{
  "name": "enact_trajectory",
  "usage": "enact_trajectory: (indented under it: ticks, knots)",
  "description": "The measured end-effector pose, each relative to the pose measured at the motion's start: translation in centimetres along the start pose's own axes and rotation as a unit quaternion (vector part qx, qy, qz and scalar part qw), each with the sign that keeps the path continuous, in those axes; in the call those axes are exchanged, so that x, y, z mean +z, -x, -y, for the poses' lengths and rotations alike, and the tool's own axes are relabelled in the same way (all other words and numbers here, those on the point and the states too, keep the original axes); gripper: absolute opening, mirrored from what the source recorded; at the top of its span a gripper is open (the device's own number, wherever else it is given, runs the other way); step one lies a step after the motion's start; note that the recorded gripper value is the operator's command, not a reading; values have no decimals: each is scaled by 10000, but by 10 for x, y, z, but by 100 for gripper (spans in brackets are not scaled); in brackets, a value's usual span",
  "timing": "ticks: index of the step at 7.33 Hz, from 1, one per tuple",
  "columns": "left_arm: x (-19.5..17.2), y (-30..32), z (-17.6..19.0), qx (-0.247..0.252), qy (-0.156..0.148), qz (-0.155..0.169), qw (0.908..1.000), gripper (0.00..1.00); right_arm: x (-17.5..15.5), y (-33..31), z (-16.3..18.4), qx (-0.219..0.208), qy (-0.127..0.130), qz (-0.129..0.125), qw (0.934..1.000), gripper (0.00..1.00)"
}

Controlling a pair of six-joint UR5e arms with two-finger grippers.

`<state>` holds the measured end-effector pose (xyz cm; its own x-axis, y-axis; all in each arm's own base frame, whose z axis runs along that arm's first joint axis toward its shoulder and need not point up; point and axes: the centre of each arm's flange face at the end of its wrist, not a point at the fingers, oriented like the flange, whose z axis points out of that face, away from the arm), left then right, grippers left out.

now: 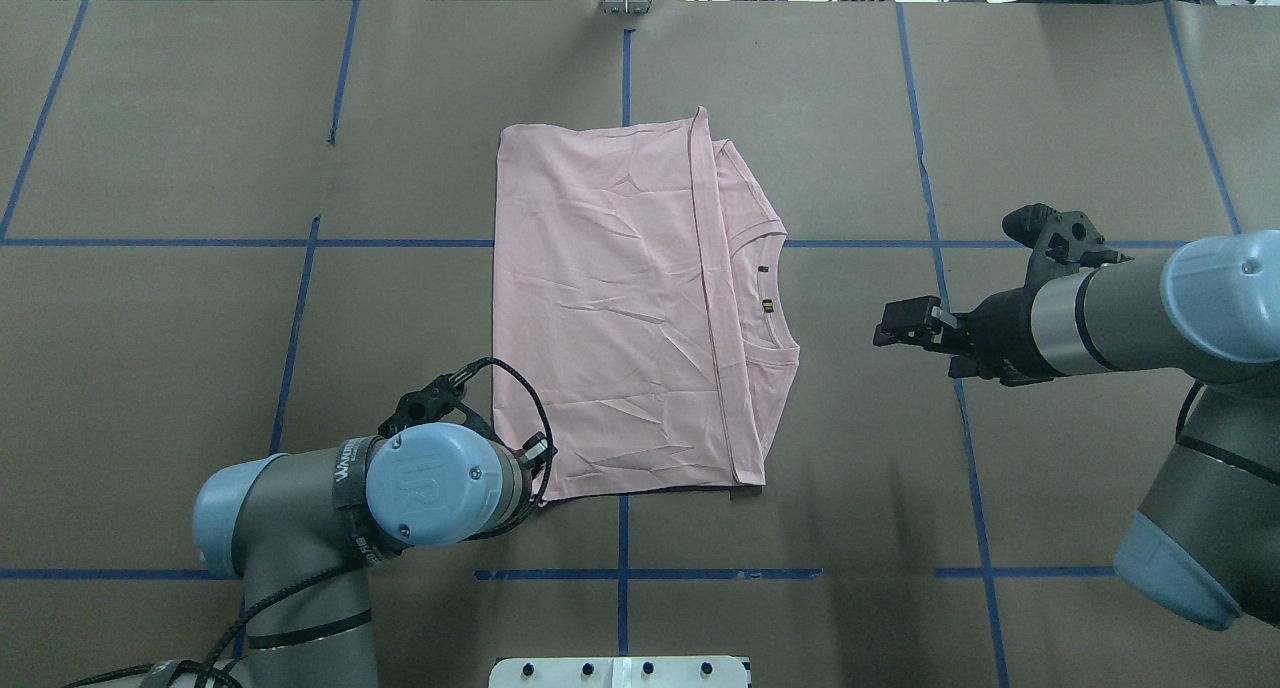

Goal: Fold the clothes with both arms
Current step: 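Lower the right gripper onto the shirt's near corner by the collar and grasp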

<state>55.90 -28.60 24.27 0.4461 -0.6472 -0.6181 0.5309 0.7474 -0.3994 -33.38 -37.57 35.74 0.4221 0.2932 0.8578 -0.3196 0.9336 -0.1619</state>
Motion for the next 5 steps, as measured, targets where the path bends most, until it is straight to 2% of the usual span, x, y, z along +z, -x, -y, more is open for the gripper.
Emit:
enact_trajectory:
  ticks: [3, 5]
  knots:
    - [-13, -4, 7, 385, 13, -123, 9992, 0, 27, 36, -41, 762, 243, -277, 9964, 100]
    - [-15, -5, 7, 424, 26, -141, 9990, 0, 55, 78, -83, 939, 158, -586, 9937, 100]
